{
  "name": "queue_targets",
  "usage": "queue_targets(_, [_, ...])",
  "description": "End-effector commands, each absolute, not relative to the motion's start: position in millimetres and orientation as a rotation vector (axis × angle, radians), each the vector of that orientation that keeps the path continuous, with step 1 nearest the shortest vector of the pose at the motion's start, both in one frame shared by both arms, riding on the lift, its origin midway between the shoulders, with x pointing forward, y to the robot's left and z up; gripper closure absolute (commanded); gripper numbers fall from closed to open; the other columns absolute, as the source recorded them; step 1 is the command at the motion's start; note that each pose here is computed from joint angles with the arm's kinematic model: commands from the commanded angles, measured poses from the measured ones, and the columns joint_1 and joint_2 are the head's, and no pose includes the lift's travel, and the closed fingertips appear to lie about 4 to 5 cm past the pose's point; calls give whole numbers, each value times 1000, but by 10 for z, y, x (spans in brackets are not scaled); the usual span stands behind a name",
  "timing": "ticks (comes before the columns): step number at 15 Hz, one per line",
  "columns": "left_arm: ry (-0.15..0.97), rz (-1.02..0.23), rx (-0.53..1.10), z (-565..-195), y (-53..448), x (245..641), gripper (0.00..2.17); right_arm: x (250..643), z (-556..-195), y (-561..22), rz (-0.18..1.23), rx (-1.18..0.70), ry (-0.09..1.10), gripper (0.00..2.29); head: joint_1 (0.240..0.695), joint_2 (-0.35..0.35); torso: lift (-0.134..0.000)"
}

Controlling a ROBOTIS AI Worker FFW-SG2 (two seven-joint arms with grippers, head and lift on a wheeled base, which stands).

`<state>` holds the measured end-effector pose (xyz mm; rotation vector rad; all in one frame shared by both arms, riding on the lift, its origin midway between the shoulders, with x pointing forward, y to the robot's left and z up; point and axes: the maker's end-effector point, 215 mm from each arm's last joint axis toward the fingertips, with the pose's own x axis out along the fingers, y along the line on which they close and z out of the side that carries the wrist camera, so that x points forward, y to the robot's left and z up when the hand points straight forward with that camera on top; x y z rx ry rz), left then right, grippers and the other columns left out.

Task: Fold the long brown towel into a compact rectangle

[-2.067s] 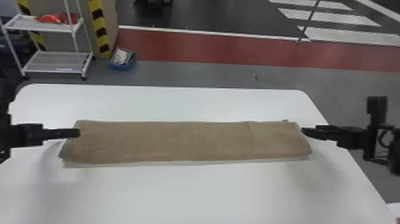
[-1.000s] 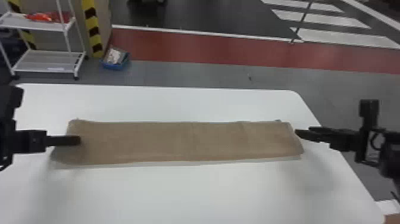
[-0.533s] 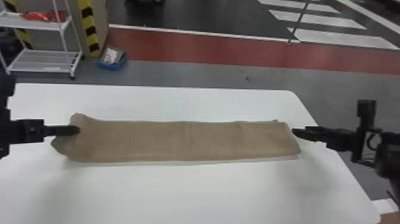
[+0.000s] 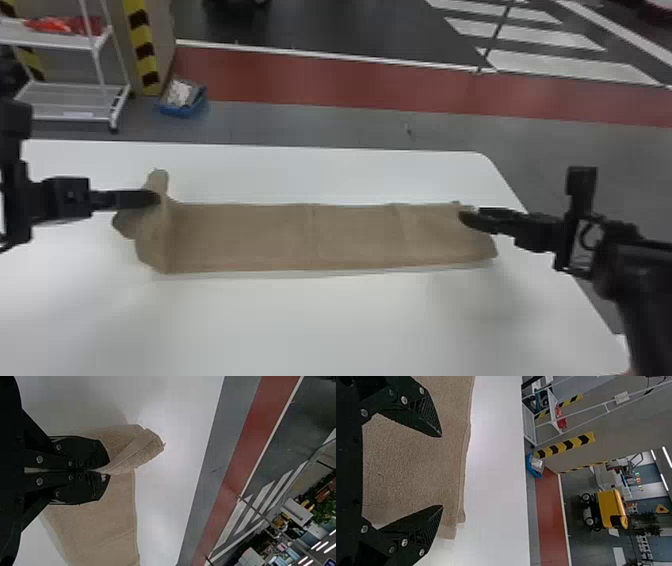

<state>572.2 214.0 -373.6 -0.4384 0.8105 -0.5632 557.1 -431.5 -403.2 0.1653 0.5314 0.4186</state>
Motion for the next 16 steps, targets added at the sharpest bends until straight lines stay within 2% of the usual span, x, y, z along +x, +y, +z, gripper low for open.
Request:
queue_targets(1, [760, -609, -484, -3460, 1919, 5846, 1882, 5559, -4044, -3975, 457, 168, 522, 559, 695, -209, -123])
queue_targets(3, [732, -642, -511, -3279, 1676, 5928, 1882, 5552, -4148, -3597, 507, 188, 548, 1028, 695, -199, -123])
queue_targets(4, [723, -663, -522, -3219, 1551, 5941, 1882, 5565, -4189, -3449, 525, 188, 550, 1166, 695, -193, -123])
queue_targets(7, [707, -719, -572, -3060, 1219, 5964, 1882, 5643, -4325, -2951, 574, 154, 566, 1298, 695, -178, -123])
queue_targets(13, [682, -852, -689, -2581, 894, 5943, 1882, 5691, -4555, -2325, 635, 149, 605, 1298, 695, -143, -123])
queue_targets(16, [697, -875, -686, -2487, 867, 5906, 1882, 5695, -4623, -2112, 664, 161, 624, 1298, 695, -131, -123])
